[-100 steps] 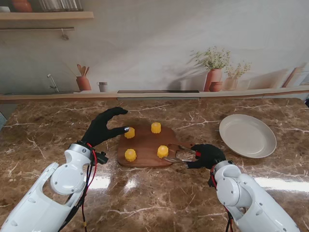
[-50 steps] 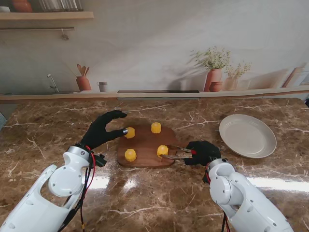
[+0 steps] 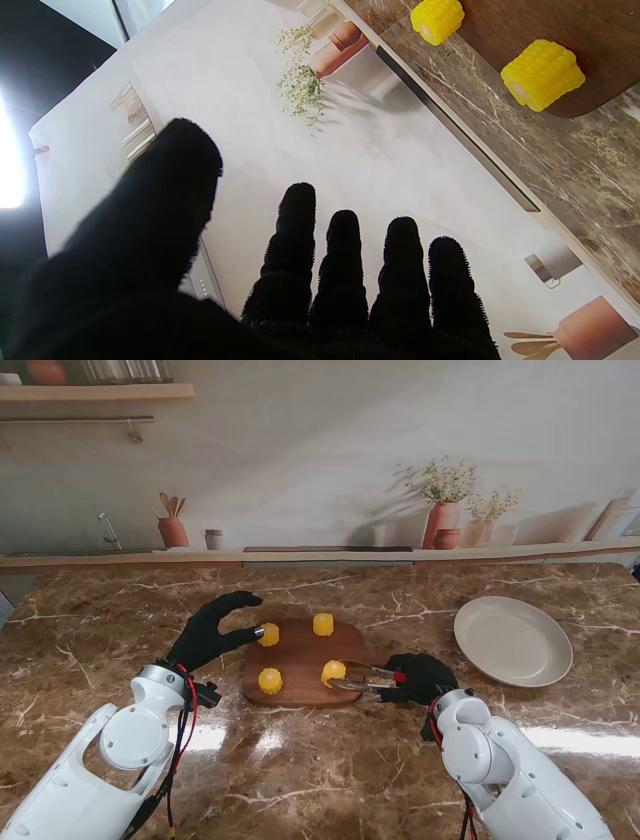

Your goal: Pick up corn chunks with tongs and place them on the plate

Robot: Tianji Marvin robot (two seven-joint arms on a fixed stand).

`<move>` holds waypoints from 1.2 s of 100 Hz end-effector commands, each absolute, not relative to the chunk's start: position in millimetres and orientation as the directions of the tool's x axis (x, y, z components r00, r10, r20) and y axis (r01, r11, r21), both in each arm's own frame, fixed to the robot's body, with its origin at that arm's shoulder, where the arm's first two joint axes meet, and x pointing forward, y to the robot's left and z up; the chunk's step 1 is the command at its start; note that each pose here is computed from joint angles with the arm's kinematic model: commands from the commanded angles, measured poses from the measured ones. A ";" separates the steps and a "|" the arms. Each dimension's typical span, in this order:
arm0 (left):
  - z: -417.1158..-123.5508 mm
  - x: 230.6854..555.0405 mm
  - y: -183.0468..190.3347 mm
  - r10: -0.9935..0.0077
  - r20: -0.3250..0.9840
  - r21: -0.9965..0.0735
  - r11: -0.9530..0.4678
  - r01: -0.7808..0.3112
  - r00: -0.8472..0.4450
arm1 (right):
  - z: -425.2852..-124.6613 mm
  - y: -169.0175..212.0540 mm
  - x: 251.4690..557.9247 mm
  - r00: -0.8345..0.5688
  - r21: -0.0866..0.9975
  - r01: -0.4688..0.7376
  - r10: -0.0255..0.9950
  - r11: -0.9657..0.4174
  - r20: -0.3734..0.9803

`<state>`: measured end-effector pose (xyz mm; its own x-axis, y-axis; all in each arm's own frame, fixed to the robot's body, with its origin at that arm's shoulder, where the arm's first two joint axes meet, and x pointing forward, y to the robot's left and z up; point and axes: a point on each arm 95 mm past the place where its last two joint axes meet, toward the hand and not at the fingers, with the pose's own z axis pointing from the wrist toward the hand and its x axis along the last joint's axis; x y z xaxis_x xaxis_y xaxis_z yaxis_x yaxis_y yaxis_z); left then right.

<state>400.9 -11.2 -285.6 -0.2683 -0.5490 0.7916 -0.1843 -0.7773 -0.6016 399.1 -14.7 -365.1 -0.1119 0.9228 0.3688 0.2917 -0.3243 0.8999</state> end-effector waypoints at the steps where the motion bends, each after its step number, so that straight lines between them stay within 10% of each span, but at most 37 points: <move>1: -287.8 398.9 -11.3 -0.550 0.793 -0.601 -0.776 -0.191 -0.261 | -360.9 -16.7 396.6 -0.096 0.888 0.296 0.914 -0.352 0.394; 52: -290.3 400.6 -7.9 -0.547 0.798 -0.595 -0.781 -0.190 -0.253 | -306.9 -128.1 412.4 0.223 0.958 0.033 0.936 -0.286 0.272; 120: -295.5 409.1 -9.5 -0.555 0.800 -0.597 -0.772 -0.218 -0.226 | -338.4 -212.4 437.4 0.516 0.971 0.056 0.839 -0.232 0.171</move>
